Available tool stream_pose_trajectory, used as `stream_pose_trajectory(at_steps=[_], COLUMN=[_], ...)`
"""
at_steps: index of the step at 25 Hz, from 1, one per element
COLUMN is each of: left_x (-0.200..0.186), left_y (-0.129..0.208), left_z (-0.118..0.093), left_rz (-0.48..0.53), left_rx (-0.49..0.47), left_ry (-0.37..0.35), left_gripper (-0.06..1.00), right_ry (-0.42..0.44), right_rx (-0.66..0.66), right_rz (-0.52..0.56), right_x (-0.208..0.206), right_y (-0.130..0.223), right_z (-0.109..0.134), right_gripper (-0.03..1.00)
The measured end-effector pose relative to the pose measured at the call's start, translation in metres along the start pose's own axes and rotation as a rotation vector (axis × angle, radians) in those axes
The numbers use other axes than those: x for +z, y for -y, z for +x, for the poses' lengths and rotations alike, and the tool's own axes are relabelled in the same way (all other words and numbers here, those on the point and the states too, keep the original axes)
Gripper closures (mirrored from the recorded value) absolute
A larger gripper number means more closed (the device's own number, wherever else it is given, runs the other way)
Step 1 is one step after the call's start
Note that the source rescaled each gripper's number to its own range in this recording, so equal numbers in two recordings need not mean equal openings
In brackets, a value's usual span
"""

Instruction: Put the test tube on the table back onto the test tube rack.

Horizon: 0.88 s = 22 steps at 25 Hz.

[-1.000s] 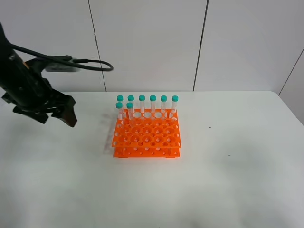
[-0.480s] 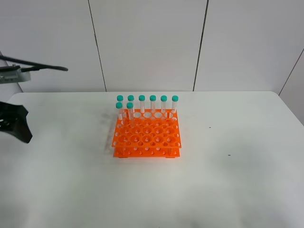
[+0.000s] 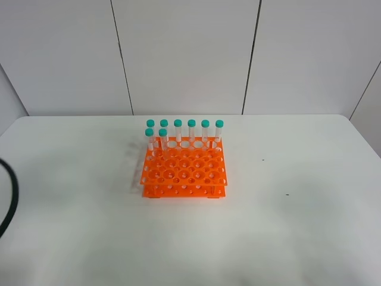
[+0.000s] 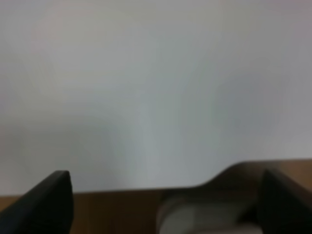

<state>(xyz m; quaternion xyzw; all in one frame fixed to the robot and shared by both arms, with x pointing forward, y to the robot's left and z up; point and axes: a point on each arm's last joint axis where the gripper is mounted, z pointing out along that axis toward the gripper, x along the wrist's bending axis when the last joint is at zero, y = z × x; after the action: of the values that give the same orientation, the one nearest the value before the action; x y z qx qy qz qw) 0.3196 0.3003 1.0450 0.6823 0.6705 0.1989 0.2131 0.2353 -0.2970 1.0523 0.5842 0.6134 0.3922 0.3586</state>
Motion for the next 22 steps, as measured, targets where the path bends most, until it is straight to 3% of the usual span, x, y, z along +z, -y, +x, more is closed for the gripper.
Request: stream_pose_trajectory(at_steps=[6,10,22], left_x=[-0.031,-0.044,-0.052], left_y=[0.039,0.054,0.066], left_z=[-0.003,-0.004,-0.005], left_rz=[-0.288,-0.413,-0.506], left_rx=[0.012,0.017,0.021], left_ry=[-0.011,-0.016,-0.020], left_gripper=[-0.04,-0.04,-0.04], right_ry=[0.000,0.000,0.000], right_rx=[0.000,0.000,0.000], right_rz=[0.000,0.000,0.000], right_x=[0.000,0.000,0.000], right_y=[0.000,0.000,0.000], right_z=[0.000,0.000,0.000], right_gripper=[-0.03,-0.03,-0.03])
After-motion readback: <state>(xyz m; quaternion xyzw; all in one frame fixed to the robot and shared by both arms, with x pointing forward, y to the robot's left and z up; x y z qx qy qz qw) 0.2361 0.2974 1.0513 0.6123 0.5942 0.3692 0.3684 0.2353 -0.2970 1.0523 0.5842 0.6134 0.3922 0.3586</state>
